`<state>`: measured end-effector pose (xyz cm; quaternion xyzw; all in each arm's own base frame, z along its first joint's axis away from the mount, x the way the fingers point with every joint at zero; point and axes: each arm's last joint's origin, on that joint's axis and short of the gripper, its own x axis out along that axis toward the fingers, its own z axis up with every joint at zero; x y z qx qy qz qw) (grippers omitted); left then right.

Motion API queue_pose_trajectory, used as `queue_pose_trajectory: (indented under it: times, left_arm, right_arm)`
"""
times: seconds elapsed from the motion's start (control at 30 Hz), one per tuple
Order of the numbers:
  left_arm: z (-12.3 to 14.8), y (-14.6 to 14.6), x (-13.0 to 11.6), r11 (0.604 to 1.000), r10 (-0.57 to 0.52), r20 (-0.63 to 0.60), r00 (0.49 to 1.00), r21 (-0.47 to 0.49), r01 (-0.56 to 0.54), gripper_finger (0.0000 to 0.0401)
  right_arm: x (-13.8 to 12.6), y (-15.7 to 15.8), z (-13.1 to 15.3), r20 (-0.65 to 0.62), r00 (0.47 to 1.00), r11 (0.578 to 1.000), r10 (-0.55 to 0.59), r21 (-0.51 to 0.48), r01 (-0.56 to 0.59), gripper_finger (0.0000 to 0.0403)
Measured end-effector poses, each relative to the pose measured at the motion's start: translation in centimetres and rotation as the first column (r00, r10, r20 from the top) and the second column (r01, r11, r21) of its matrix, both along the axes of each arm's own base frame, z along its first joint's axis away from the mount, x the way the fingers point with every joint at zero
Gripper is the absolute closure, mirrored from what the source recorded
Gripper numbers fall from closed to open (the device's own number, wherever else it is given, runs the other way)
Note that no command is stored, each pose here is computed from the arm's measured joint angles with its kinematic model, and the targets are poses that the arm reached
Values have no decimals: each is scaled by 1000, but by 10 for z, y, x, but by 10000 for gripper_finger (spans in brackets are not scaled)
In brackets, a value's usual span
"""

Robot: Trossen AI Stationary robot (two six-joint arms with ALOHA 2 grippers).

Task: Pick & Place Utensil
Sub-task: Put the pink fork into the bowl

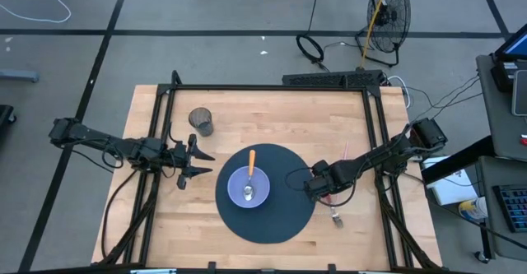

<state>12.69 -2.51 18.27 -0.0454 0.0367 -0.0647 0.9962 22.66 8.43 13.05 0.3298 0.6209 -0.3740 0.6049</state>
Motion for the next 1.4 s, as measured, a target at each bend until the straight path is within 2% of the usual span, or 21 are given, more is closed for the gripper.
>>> queue_pose_trajectory:
  times: [0.17, 0.37, 0.9, 1.4]
  left_arm:
    - [1, 0, 0, 1000, 0, 12, 1000, -3, 0, 219]
    - [2, 0, 0, 1000, 1, 16, 1000, -13, -1, 219]
    - [2, 0, 0, 1000, 2, 20, 1000, -19, -1, 219]
    - [2, 0, 0, 1000, 2, 20, 1000, -21, -1, 219]
  right_arm:
    - [2, -6, 0, -9, 1000, 1000, 19, 14, -19, 313]
    - [3, -13, 0, -25, 999, 998, 46, 50, -45, 312]
    - [3, -13, 0, -38, 996, 992, 86, 94, -82, 232]
    - [2, -9, 0, -37, 992, 988, 122, 101, -118, 271]
